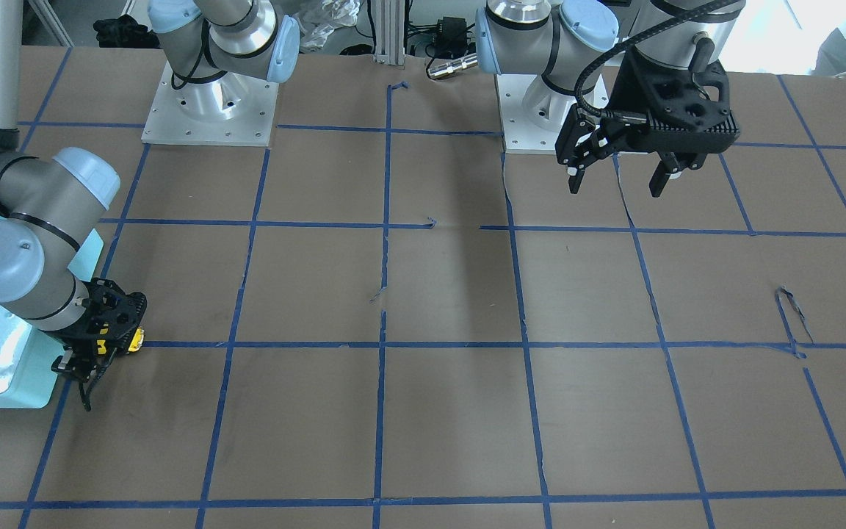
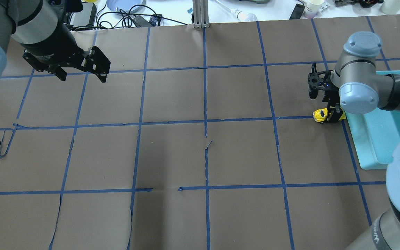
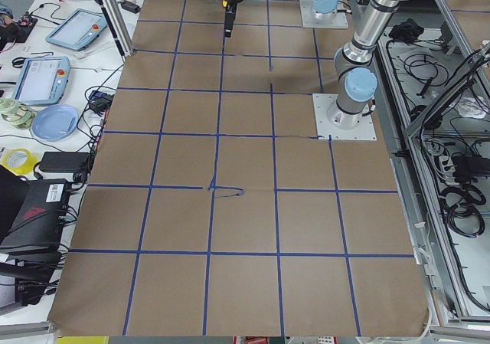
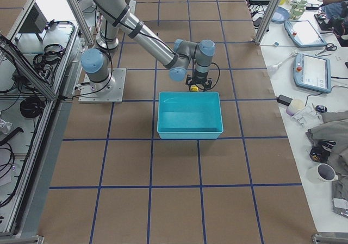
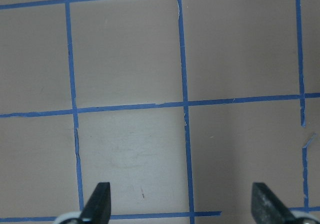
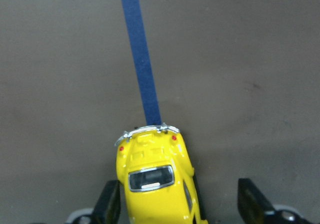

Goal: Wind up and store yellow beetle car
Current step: 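Close the right gripper on the yellow car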

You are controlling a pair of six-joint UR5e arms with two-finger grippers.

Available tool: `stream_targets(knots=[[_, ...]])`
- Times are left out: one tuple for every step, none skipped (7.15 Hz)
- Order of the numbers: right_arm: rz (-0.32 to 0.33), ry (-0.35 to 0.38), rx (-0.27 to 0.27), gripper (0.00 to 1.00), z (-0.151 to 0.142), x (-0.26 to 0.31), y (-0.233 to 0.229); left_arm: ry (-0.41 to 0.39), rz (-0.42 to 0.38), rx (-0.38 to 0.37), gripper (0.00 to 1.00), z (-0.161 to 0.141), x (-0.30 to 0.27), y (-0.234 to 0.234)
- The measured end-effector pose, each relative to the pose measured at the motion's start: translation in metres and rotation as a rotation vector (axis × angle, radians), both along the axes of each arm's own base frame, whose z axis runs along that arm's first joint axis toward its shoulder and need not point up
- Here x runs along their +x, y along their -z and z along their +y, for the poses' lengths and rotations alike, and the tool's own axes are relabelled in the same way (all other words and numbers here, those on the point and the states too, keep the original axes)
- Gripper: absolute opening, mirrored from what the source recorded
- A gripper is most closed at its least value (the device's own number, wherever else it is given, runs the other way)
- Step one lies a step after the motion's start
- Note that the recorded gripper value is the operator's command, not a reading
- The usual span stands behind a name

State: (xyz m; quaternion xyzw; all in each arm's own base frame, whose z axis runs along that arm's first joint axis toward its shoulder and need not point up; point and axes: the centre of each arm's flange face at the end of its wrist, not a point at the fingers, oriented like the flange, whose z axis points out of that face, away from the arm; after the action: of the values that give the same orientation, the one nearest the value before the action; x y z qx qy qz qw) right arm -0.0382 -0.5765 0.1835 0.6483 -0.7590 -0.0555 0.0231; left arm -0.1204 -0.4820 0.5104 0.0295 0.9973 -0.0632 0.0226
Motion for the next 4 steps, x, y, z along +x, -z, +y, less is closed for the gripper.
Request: stream_targets(knots=[[0.001, -0.013, -0.001, 0.0, -0.001, 0.0, 0.001, 0.0, 0.002, -0.001, 1.0, 0.0, 0.0, 0.0], [0.002, -0.018, -0.004, 0.0, -0.002, -0.001, 0.0, 0.0, 0.003, -0.001, 1.0, 0.0, 0.0, 0.0], [0.001, -0.022, -0.008, 0.0, -0.002, 0.001, -0.003, 0.0, 0.003, -0.001, 1.0, 0.0, 0.0, 0.0], [-0.011, -0.029, -0.018, 0.0, -0.004, 0.006, -0.01, 0.0, 0.002, -0.001, 1.0, 0.0, 0.0, 0.0]])
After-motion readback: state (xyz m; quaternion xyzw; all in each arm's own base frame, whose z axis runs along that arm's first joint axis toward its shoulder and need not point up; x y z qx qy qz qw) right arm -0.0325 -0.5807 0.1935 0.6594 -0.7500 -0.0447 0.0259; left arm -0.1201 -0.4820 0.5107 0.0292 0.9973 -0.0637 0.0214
